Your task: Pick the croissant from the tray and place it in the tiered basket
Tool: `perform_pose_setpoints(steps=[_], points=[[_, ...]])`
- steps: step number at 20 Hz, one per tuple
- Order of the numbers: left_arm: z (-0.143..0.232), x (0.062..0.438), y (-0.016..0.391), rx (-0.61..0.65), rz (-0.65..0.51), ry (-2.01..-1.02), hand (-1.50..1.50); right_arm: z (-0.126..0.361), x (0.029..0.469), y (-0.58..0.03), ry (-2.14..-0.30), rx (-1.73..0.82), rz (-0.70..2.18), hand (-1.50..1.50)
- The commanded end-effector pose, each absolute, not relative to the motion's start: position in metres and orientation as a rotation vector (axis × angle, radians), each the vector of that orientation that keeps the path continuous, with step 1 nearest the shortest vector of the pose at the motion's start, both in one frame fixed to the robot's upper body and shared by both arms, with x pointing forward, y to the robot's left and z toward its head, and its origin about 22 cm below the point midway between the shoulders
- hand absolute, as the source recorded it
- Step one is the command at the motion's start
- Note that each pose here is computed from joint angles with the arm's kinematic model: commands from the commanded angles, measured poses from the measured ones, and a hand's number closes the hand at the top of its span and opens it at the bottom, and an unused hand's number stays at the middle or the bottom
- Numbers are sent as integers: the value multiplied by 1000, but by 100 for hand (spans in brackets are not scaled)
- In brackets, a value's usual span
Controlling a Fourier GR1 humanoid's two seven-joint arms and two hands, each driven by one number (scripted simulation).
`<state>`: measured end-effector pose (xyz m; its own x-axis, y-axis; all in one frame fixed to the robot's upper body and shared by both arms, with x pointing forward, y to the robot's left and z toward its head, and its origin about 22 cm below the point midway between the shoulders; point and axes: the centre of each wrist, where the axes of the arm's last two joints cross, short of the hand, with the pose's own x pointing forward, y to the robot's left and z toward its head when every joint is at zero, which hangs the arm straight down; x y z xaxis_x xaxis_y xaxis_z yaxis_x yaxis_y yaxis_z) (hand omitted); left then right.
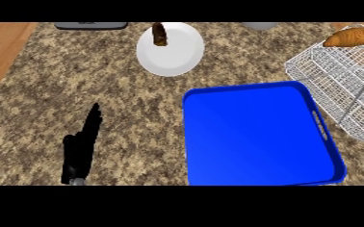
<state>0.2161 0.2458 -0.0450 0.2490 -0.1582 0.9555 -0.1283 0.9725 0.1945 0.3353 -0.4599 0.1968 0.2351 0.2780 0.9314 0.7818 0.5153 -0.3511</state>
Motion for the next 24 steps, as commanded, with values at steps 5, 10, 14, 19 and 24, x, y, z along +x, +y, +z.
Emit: perform_pose_setpoints(steps=[5,10,14,19,24], points=[[-58,206,270,275,-6,-1281,0,236,263,-515,-1315,-1296,-738,-150],[-56,203,272,295,5,-1282,0,240,192,-539,-1276,-1309,-869,-150],[-59,194,265,313,57,-1249,0,252,122,-553,-1297,-1292,-887,-150],[-66,192,255,307,35,-1282,0,256,32,-574,-1288,-1260,-864,-150],[-54,197,262,296,30,-1274,0,238,-51,-563,-1331,-1214,-811,-150]])
